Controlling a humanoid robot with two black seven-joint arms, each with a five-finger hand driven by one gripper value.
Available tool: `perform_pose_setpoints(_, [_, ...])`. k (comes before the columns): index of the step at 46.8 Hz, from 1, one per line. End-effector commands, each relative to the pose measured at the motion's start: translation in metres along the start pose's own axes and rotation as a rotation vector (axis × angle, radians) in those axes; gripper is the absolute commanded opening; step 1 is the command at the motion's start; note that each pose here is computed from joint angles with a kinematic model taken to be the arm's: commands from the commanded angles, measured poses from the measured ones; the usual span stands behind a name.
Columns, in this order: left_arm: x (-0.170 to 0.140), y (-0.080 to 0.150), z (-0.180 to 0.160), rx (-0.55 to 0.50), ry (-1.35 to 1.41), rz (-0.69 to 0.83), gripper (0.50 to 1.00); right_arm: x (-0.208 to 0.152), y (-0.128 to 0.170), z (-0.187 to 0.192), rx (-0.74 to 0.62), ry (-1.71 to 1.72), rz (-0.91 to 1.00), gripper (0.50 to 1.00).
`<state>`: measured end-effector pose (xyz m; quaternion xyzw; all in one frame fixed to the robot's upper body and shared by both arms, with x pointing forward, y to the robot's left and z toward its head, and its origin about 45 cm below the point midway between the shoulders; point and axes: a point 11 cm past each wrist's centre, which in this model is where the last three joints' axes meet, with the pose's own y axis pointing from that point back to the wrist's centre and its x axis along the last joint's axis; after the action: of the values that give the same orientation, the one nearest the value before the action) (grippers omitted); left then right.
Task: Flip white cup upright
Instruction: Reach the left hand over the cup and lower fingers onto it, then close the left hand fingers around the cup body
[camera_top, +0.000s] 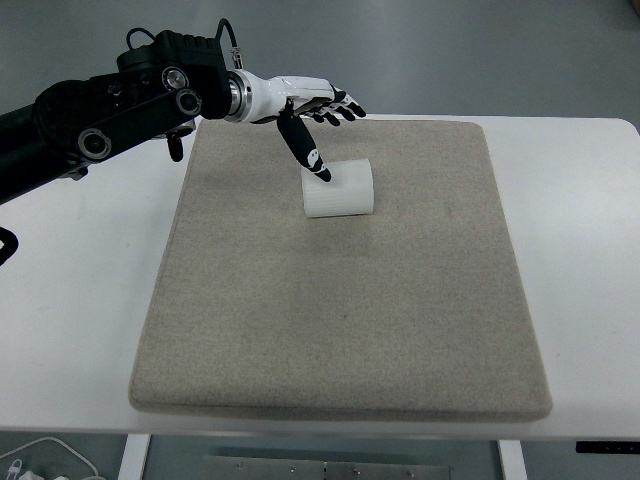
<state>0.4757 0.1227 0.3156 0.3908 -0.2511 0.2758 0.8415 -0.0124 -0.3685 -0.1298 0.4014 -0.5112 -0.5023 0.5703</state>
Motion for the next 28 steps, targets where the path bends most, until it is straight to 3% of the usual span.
perform_pose_setpoints(1, [-0.006,-0.006,0.003,0.012,-0.001,-0.011,0.99,0.0,0.0,0.0,0.001,0.0,0.0,0.93])
perform_pose_setpoints(28, [-0.025,-0.027,-0.011,0.094,-0.057,-0.015,0.99,0.0,0.0,0.001,-0.001,0.0,0.0,0.93])
